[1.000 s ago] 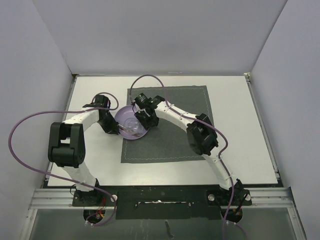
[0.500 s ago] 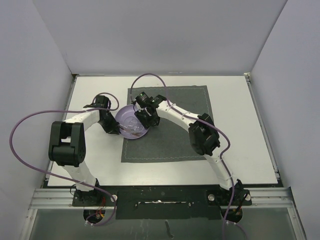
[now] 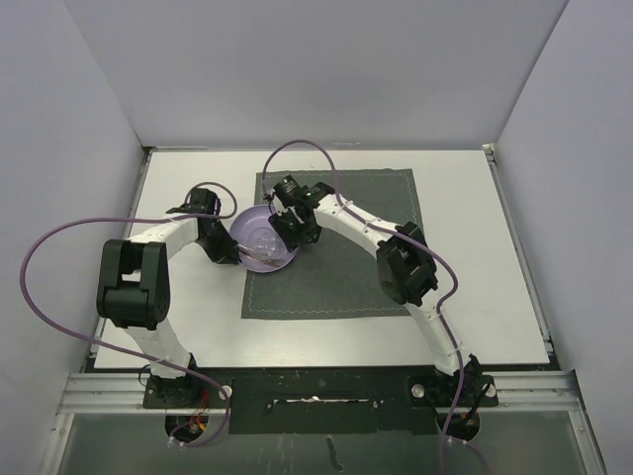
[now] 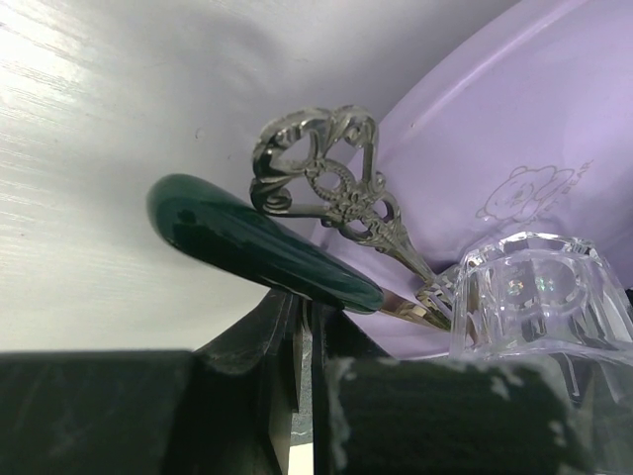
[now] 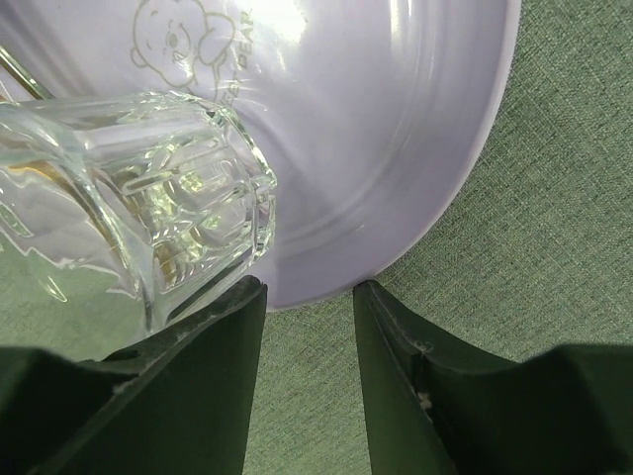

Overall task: Set the dinner table for one person
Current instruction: Move the plate to the center of the board, then pick up the cup at the center of the board.

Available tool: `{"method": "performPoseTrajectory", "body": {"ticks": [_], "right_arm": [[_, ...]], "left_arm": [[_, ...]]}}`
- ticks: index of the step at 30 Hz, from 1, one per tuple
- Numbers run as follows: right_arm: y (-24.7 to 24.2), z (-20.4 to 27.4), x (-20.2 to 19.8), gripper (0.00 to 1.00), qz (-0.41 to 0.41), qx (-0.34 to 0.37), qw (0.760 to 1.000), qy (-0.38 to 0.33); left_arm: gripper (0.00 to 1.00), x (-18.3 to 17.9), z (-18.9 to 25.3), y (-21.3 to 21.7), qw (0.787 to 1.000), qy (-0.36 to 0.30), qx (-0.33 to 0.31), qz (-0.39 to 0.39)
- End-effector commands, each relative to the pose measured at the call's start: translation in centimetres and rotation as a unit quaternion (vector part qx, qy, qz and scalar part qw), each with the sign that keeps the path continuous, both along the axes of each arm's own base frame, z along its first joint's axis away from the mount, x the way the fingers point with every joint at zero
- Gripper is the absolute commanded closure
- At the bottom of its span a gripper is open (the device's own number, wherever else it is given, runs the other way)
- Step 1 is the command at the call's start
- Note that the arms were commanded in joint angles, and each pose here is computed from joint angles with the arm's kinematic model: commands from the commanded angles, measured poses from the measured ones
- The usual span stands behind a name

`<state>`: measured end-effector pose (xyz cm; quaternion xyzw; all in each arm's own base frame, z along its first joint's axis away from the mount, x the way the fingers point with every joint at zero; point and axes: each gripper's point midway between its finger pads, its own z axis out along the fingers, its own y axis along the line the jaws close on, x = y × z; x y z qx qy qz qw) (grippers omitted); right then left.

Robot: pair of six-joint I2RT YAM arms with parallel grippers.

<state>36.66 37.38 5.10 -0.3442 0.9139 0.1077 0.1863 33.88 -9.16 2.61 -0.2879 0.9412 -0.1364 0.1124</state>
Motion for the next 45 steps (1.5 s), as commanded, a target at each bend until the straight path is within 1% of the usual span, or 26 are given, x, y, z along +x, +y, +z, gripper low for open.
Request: {"method": "performPoseTrajectory", "body": {"ticks": [1,4,5,13,21,26,28,32,37,41,45], "right_arm": [[4.1,9.9,1.3,0.58,0.031,0.118,0.989,-0.085],[3.9,10.4,1.3,0.58,0.031,0.119,0.988,-0.088],[4.2,11.6,1.6,0.58,0.031,0.128,0.986,-0.099],[3.5,13.1,1.9,0.57,0.028,0.123,0.986,-0.113],[2.4,13.1,2.1,0.58,0.021,0.112,0.987,-0.117],[2.2,13.8,1.8,0.59,0.021,0.117,0.986,-0.12],[1.9,13.5,1.3,0.59,0.022,0.112,0.987,-0.114],[2.0,14.2,-0.4,0.59,0.035,0.11,0.986,-0.117],[2.2,15.4,-3.1,0.57,0.066,0.087,0.985,-0.135],[2.1,15.1,-4.9,0.57,0.078,0.073,0.986,-0.128],[1.9,13.7,-6.9,0.56,0.087,0.054,0.988,-0.117]], "left_arm": [[1.0,0.5,0.1,-1.8,0.999,-0.014,-0.022,-0.031],[1.0,0.5,0.3,-1.7,0.999,-0.014,-0.022,-0.03],[1.0,0.5,0.4,-1.7,0.999,-0.015,-0.021,-0.03],[1.0,0.2,1.1,-1.3,0.999,-0.019,-0.021,-0.028],[1.0,0.0,1.1,-1.2,0.999,-0.017,-0.022,-0.027],[1.0,-0.1,0.7,-1.2,0.999,-0.014,-0.023,-0.027],[1.0,-0.1,0.7,-1.2,0.999,-0.013,-0.023,-0.027],[1.0,-0.2,0.3,-1.2,0.999,-0.009,-0.023,-0.029],[1.0,-0.3,-0.2,-1.3,0.999,-0.008,-0.025,-0.029],[1.0,-0.3,-0.3,-1.5,0.999,-0.009,-0.029,-0.029],[1.0,-0.2,-0.1,-1.7,0.999,-0.013,-0.033,-0.029]]}}
